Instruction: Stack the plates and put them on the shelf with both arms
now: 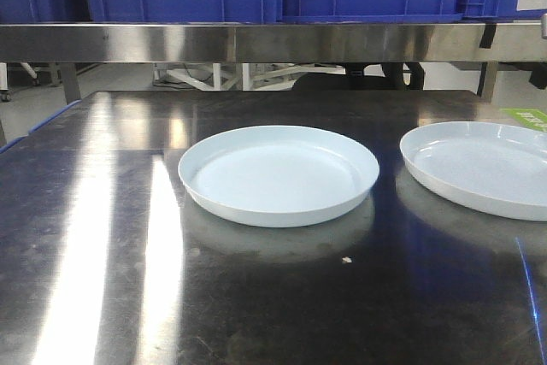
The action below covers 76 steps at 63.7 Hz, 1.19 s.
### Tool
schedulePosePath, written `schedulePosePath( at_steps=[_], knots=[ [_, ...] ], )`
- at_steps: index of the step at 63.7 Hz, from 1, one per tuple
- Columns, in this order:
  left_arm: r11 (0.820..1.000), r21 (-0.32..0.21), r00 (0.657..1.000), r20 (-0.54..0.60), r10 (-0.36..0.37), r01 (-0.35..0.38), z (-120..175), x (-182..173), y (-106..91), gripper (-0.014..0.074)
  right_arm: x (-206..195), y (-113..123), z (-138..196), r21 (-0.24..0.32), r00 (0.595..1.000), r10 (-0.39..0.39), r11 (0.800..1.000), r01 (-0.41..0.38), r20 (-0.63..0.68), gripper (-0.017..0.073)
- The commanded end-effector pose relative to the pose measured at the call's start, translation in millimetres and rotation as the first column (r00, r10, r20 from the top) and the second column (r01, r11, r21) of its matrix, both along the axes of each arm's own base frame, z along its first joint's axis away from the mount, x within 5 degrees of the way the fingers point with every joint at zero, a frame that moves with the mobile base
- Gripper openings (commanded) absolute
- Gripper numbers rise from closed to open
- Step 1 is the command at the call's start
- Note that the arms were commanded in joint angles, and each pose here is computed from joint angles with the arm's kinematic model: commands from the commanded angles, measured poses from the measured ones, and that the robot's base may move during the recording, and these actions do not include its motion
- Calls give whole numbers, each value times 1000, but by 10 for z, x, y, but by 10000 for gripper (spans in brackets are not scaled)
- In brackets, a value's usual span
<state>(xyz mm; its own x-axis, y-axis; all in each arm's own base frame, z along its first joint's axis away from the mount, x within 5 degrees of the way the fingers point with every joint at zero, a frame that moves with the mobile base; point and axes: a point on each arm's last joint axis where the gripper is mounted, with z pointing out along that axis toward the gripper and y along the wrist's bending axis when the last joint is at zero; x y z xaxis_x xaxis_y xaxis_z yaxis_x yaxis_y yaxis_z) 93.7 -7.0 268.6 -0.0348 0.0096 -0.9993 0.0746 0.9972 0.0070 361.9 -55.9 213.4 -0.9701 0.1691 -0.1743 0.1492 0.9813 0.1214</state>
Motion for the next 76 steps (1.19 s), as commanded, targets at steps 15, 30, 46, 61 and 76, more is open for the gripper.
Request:
schedulePosePath(
  at_steps=[15,30,46,61,76],
  knots=[
    [1000,-11,994,103,26,-25,168,4,23,81,29,14,160,15,998,-3,1000,3,61,349],
    [1000,-11,994,103,26,-25,168,4,23,81,44,8,224,12,997,-3,1000,2,78,202],
    [1000,-11,994,103,26,-25,168,4,23,81,83,-44,449,11,994,-7,1000,6,106,53],
    [1000,-11,994,103,26,-25,168,4,23,81,7,-112,744,88,981,-73,994,58,180,53],
    [1000,-11,994,103,26,-25,168,4,23,81,-116,121,1072,162,962,-62,987,19,265,53]
  ],
)
